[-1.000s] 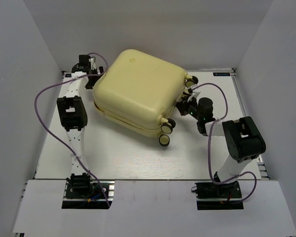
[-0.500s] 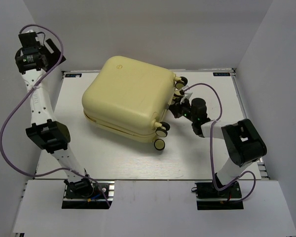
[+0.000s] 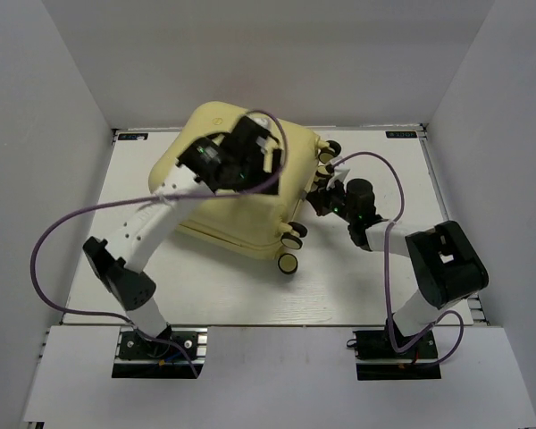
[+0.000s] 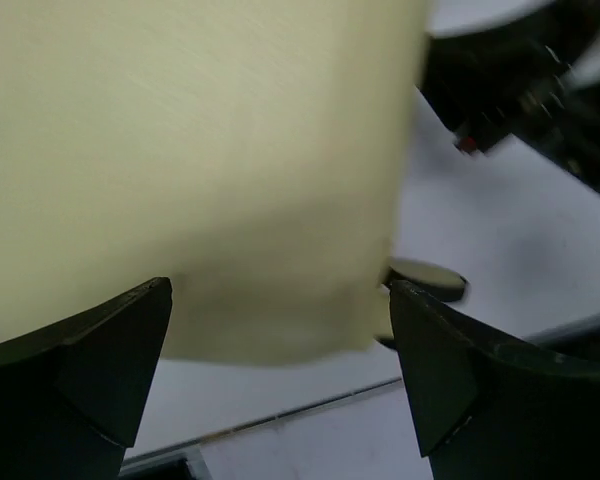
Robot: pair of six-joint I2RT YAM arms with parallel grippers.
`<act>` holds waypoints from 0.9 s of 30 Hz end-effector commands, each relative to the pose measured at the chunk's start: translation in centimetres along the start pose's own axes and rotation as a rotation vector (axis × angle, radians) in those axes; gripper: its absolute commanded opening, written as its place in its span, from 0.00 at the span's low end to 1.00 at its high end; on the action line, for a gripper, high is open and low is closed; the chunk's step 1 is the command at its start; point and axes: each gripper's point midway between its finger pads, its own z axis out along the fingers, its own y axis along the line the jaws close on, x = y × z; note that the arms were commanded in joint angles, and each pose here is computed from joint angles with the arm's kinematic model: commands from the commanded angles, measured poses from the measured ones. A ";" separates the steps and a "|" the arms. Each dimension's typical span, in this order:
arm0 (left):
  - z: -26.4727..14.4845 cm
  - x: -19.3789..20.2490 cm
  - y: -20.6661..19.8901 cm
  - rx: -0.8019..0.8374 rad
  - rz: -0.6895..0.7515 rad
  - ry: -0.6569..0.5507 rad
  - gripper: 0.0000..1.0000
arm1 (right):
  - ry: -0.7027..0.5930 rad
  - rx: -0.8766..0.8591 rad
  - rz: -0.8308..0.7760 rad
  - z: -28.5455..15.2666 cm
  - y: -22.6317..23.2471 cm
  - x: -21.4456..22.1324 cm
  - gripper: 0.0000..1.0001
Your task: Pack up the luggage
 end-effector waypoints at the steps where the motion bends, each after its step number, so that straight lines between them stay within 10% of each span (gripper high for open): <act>1: -5.2 2.2 -1.3 -0.092 -0.004 -0.124 1.00 | -0.203 -0.025 -0.075 -1.6 1.4 -7.0 0.00; 10: -6.0 9.5 -8.9 -0.038 0.072 -0.115 1.00 | -0.167 0.040 -0.120 -3.5 0.5 -5.5 0.00; 27: -0.1 17.3 -9.7 -0.077 -0.073 0.043 0.84 | -0.164 0.081 -0.110 -5.3 0.1 -4.3 0.00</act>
